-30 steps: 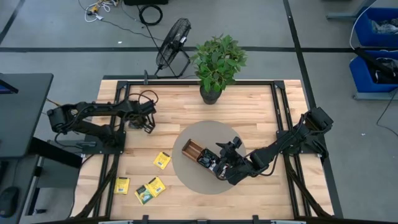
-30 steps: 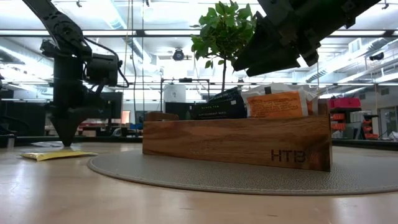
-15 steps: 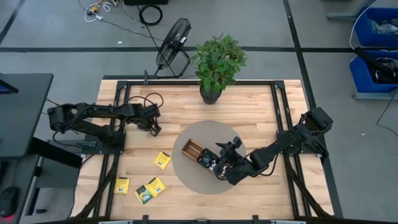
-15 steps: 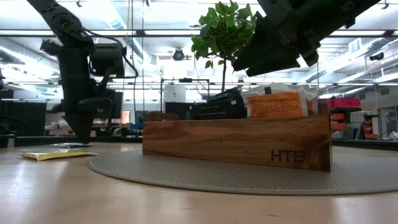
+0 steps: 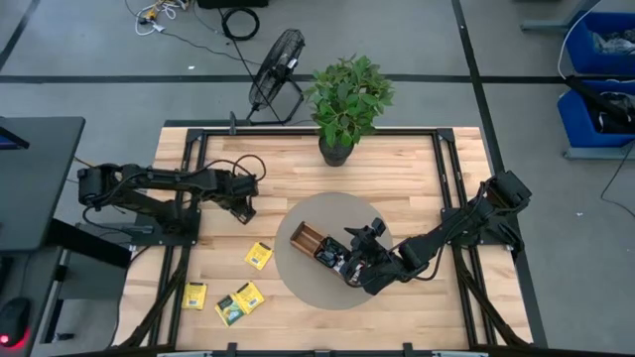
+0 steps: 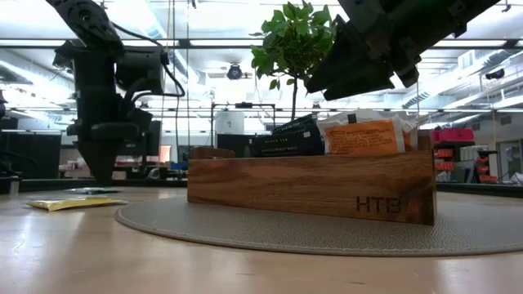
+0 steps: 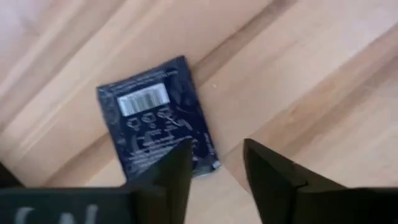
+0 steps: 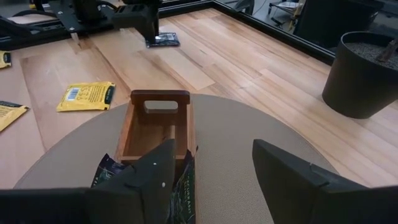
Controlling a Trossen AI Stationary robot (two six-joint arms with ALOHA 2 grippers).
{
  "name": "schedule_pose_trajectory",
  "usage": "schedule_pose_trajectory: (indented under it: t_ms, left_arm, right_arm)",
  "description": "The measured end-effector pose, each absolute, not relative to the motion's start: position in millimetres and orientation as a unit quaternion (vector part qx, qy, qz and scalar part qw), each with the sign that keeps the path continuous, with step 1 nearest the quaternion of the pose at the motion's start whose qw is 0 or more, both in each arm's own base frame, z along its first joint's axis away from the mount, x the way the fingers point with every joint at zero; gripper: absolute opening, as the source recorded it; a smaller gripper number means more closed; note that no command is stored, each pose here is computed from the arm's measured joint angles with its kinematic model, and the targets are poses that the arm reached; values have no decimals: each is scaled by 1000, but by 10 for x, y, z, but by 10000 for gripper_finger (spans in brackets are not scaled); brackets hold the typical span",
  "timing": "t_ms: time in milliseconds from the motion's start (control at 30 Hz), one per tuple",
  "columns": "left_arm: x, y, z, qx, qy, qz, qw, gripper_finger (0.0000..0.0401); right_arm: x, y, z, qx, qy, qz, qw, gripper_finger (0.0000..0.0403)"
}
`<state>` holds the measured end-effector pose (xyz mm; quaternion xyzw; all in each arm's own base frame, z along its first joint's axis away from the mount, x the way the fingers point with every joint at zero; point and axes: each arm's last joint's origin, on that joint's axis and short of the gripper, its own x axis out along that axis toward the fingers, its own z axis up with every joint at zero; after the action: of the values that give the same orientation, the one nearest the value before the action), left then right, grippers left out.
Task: Pick & Place Tea
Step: Put the purple tea bag into the middle section of the wooden organizer
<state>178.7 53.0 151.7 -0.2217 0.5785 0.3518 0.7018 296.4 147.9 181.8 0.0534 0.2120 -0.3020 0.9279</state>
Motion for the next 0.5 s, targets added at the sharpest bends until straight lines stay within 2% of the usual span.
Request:
schedule_pose_trajectory:
  t_ms: [133, 267, 367, 500]
  left_arm:
    - [1773, 522, 1516, -205, 590, 345, 701, 206]
    - [1725, 520, 1512, -218, 596, 370, 679, 249]
    - [1706, 519, 1512, -215, 599, 380, 671, 262]
    - [1754, 529, 1515, -203, 592, 358, 693, 258]
  right_arm:
    - [2963, 1479, 1817, 51, 213, -302, 928, 224]
    - [2963, 1480, 1816, 53, 212, -302, 928, 224]
    - [2962, 1481, 1816, 54, 212, -302, 928, 224]
    - [2963, 1481, 1817, 53, 212, -302, 928, 224]
